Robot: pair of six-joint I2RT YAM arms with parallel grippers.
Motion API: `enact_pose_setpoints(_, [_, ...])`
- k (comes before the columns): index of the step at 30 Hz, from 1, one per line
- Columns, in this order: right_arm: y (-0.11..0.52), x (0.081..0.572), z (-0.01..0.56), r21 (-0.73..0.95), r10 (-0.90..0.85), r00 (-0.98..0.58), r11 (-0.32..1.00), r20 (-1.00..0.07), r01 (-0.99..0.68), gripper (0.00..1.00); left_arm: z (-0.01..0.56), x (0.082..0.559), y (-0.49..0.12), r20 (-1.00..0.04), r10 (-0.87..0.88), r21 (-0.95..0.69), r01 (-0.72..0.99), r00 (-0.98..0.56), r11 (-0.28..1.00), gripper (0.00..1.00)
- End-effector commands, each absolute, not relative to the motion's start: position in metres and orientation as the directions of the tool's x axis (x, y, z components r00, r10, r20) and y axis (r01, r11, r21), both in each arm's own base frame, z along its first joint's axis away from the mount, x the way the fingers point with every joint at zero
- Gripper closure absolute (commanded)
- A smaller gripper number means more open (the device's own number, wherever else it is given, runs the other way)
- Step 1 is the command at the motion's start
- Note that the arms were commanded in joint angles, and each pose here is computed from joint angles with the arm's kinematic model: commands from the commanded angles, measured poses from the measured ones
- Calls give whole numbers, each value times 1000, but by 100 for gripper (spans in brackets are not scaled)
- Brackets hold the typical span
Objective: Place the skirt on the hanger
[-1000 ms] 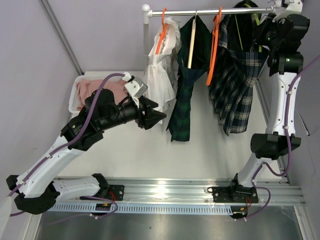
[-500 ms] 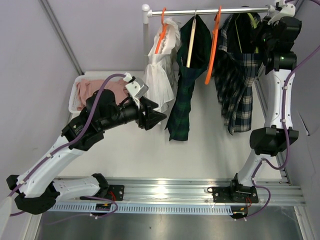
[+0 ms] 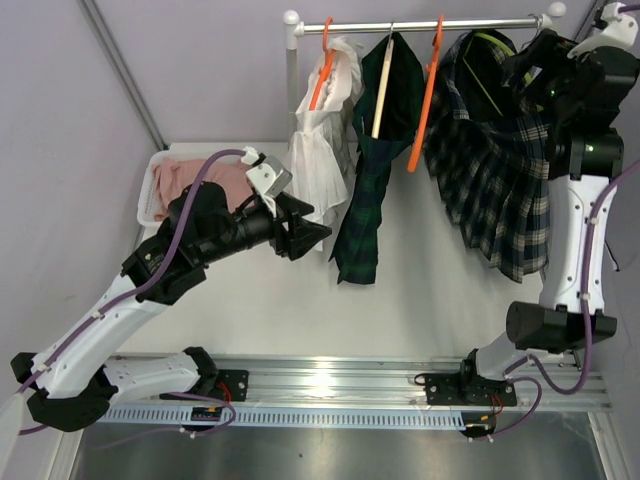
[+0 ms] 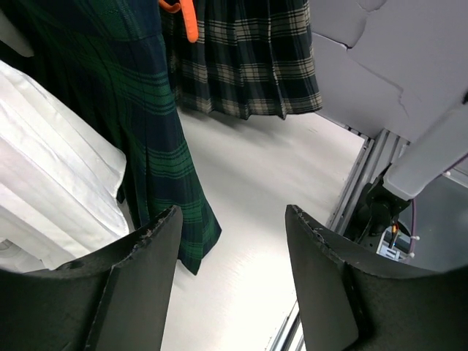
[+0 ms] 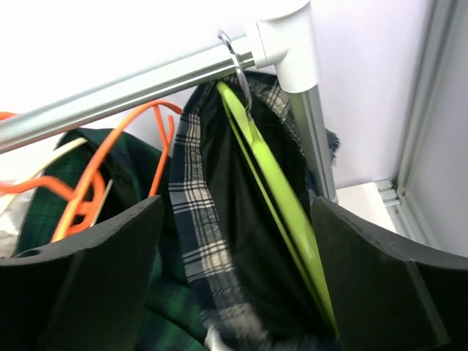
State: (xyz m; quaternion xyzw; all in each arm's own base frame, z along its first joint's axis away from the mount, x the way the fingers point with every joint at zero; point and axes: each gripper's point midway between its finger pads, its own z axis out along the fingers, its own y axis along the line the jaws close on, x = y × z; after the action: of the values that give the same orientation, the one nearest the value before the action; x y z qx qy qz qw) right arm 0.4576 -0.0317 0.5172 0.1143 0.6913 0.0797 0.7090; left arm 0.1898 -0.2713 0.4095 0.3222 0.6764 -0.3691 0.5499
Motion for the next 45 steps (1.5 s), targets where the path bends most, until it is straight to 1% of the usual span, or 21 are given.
enact_pose_setpoints(1, [-34, 419, 536, 321, 316, 70, 944, -946, 77, 1, 431, 193, -267, -986, -39, -155, 829, -159, 538, 36])
enact_pose_setpoints(4, [-29, 397, 521, 347, 346, 31, 934, -938, 83, 1, 432, 196, -263, -987, -45, -153, 813, -155, 561, 35])
enact_pose_setpoints(6, [-27, 381, 517, 360, 359, 30, 929, -933, 87, 1, 432, 204, -254, -987, -58, -153, 775, -148, 613, 34])
enact_pose_setpoints(7, [-23, 361, 526, 368, 364, 55, 927, -930, 70, 1, 433, 207, -250, -987, -65, -154, 756, -147, 636, 32])
enact_pose_setpoints(11, [-7, 331, 494, 406, 407, -37, 913, -913, 44, 1, 431, 229, -230, -985, -79, -158, 643, -151, 749, 29])
enact_pose_setpoints(12, [-4, 325, 485, 414, 415, -63, 910, -907, 40, 1, 428, 242, -217, -985, -84, -158, 574, -154, 803, 29])
enact_pose_setpoints(14, [9, 306, 476, 444, 443, -85, 896, -893, -1, 1, 422, 258, -201, -977, -109, -186, 489, -180, 853, 31])
enact_pose_setpoints(15, [16, 308, 451, 472, 466, -141, 882, -874, -10, 1, 416, 276, -180, -973, -132, -200, 401, -191, 894, 32])
enact_pose_setpoints(17, [33, 295, 437, 494, 476, -188, 867, -859, -61, 1, 397, 294, -158, -955, -190, -254, 293, -230, 922, 32])
enact_pose_setpoints(18, [39, 295, 417, 503, 478, -231, 863, -847, -59, 1, 393, 308, -131, -949, -228, -272, 201, -218, 941, 32])
enact_pose_setpoints(19, [51, 291, 411, 504, 470, -258, 860, -844, -83, 1, 392, 317, -119, -937, -282, -314, 146, -204, 938, 31])
enact_pose_setpoints(20, [55, 288, 405, 504, 466, -271, 860, -842, -85, 1, 368, 331, -94, -927, -306, -322, 45, -219, 946, 30])
enact_pose_setpoints(21, [62, 283, 402, 505, 462, -278, 857, -842, -105, 1, 360, 338, -83, -920, -326, -334, -2, -217, 943, 23])
enact_pose_setpoints(22, [71, 282, 391, 505, 451, -313, 855, -836, -118, 1, 351, 346, -72, -912, -345, -342, -50, -221, 938, 20])
enact_pose_setpoints(27, [111, 263, 372, 494, 394, -391, 847, -832, -197, 1, 273, 406, 1, -872, -411, -304, -365, -266, 880, 20])
enact_pose_setpoints(29, [118, 258, 366, 490, 378, -410, 846, -830, -211, 1, 257, 424, 19, -852, -442, -310, -408, -281, 858, 20])
enact_pose_setpoints(30, [123, 253, 362, 487, 366, -423, 844, -829, -223, 1, 226, 436, 29, -824, -454, -279, -454, -340, 846, 20])
enact_pose_setpoints(31, [124, 250, 363, 489, 367, -422, 841, -829, -230, 0, 233, 448, 45, -827, -466, -284, -482, -315, 829, 20])
enact_pose_setpoints(36, [128, 244, 349, 487, 349, -454, 842, -820, -232, 1, 167, 486, 65, -764, -458, -158, -557, -454, 816, 17])
enact_pose_setpoints(40, [127, 243, 345, 473, 334, -457, 849, -825, -234, 1, 125, 502, 68, -701, -494, -133, -587, -514, 799, 15])
enact_pose_setpoints(45, [129, 244, 340, 464, 316, -471, 852, -824, -241, 1, 90, 510, 60, -646, -521, -137, -587, -558, 798, 19])
